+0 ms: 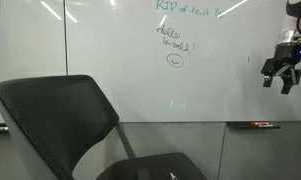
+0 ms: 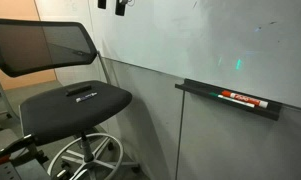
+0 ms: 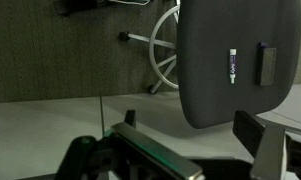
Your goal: Use the marker on the chair to write on the board
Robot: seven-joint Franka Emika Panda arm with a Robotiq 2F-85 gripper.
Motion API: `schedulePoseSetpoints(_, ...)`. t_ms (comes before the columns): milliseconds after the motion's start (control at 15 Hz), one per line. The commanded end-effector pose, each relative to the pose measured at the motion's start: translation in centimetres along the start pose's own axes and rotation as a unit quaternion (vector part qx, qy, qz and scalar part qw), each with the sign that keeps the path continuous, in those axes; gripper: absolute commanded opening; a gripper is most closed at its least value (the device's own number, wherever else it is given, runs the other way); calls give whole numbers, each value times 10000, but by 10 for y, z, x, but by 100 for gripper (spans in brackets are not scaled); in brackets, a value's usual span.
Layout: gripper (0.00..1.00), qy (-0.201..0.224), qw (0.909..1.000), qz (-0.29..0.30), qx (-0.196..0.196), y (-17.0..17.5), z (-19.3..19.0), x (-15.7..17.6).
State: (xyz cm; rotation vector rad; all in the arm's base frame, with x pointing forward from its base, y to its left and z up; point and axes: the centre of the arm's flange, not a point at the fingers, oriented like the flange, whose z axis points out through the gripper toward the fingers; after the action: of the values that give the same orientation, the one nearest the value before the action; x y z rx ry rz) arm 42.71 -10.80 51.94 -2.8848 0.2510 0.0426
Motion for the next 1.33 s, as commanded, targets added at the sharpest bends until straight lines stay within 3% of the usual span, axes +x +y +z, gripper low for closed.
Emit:
schedulePoseSetpoints(0, 100, 18, 10000, -2, -2, 0, -1, 0)
schedulePoseSetpoints(1067, 100, 74, 10000, -13, -1, -1, -7, 0)
schedulePoseSetpoints(1267, 100, -3, 9995, -306, 1, -26, 9, 4)
